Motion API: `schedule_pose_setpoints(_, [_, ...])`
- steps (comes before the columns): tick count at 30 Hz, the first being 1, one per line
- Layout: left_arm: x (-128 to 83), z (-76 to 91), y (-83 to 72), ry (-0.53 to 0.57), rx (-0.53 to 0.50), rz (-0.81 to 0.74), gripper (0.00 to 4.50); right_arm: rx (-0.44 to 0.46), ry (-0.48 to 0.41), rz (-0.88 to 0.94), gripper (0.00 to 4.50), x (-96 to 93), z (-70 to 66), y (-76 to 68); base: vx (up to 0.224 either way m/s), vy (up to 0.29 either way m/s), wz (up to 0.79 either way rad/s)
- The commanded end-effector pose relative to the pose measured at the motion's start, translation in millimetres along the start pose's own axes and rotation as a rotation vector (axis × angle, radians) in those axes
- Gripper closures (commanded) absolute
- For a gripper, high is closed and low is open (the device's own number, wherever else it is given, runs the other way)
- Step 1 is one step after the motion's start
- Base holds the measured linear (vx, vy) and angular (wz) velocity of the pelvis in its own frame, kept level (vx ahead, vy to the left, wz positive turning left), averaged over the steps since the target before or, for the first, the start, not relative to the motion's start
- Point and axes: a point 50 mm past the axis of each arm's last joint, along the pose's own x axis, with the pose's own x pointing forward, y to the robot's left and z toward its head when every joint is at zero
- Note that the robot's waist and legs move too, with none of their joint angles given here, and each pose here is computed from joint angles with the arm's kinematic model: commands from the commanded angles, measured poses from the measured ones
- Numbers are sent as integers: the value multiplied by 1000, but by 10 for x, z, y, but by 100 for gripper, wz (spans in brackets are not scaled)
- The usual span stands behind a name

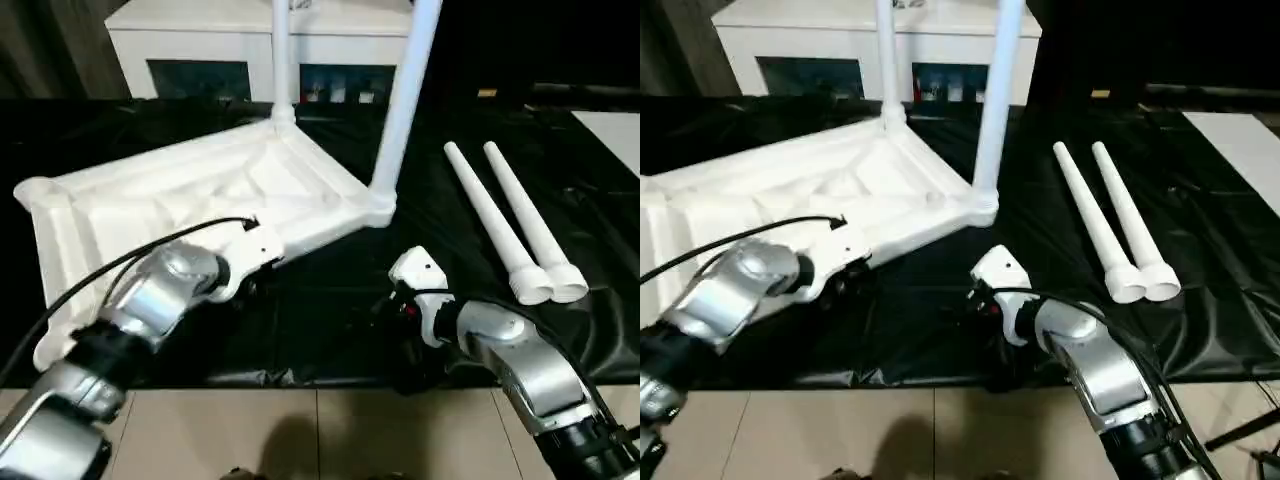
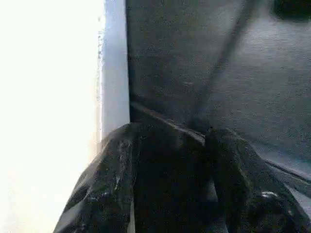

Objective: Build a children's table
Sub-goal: Rotate table base

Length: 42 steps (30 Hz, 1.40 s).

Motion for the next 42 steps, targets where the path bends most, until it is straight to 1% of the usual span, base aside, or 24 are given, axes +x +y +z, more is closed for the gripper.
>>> schedule_pose_setpoints(1, [-6,21,134,2,25,119,206,-9,-6,-15,62,-15,33,-18,0,0,0])
schedule_pose_setpoints(2, [47,42,192,-28,4,215,206,-8,-7,-19,62,-11,38,-23,0,0,0])
schedule_pose_setpoints(4, [60,61,214,-49,12,256,206,-8,-7,-18,62,-14,40,-23,0,0,0])
schedule_pose_setpoints(7, [56,111,239,-124,-34,312,206,-7,-9,-19,62,-20,40,-20,0,0,0])
schedule_pose_setpoints(10, [-50,181,312,-304,-133,436,206,3,-23,-37,62,-27,52,-14,0,0,0])
schedule_pose_setpoints(11, [-112,166,353,-342,-187,494,206,7,-27,-39,62,-25,53,-9,0,0,0])
schedule_pose_setpoints(13, [-155,149,382,-365,-227,535,206,10,-29,-41,62,-23,54,-4,0,0,0])
schedule_pose_setpoints(14, [-407,6,586,-412,-354,784,206,15,-36,-39,62,-5,63,22,0,0,0])
schedule_pose_setpoints(18, [-550,-124,692,-396,-404,912,206,16,-39,-35,62,6,68,38,0,0,0])
schedule_pose_setpoints(19, [-761,-372,816,-303,-420,1096,206,16,-42,-23,62,23,76,57,0,0,0])
schedule_pose_setpoints(20, [-780,-397,826,-293,-421,1111,206,16,-43,-22,62,24,78,58,0,0,0])
schedule_pose_setpoints(21, [-948,-606,886,-213,-431,1226,206,13,-47,-8,62,38,90,77,0,0,0])
schedule_pose_setpoints(23, [-1137,-842,926,-110,-408,1308,206,16,-63,12,62,53,124,100,0,0,0])
schedule_pose_setpoints(24, [-1137,-842,926,-110,-408,1308,206,16,-63,12,62,53,124,100,0,0,0])
schedule_pose_setpoints(26, [-1398,-1181,917,8,-421,1359,206,30,-109,56,62,59,216,146,0,0,0])
schedule_pose_setpoints(27, [-1408,-1193,916,12,-422,1361,206,30,-111,58,62,59,220,148,0,0,0])
schedule_pose_setpoints(30, [-1578,-1466,848,108,-440,1349,206,22,-129,82,62,61,266,181,0,0,0])
schedule_pose_setpoints(31, [-1645,-1594,795,158,-446,1325,206,19,-130,83,62,68,273,188,0,0,0])
schedule_pose_setpoints(34, [-1631,-1754,646,188,-489,1167,206,20,-131,83,62,87,273,188,0,0,0])
schedule_pose_setpoints(35, [-1580,-1783,574,186,-507,1066,206,20,-131,90,62,91,274,193,0,0,0])
schedule_pose_setpoints(37, [-1546,-1798,525,185,-517,1000,206,20,-131,94,62,92,275,197,0,0,0])
schedule_pose_setpoints(38, [-1465,-1793,406,175,-528,830,206,18,-134,114,62,95,283,214,0,0,0])
schedule_pose_setpoints(39, [-1465,-1793,406,175,-528,830,206,18,-134,114,62,95,283,214,0,0,0])
schedule_pose_setpoints(42, [-1395,-1731,261,134,-511,616,206,9,-143,144,62,89,301,229,0,0,0])
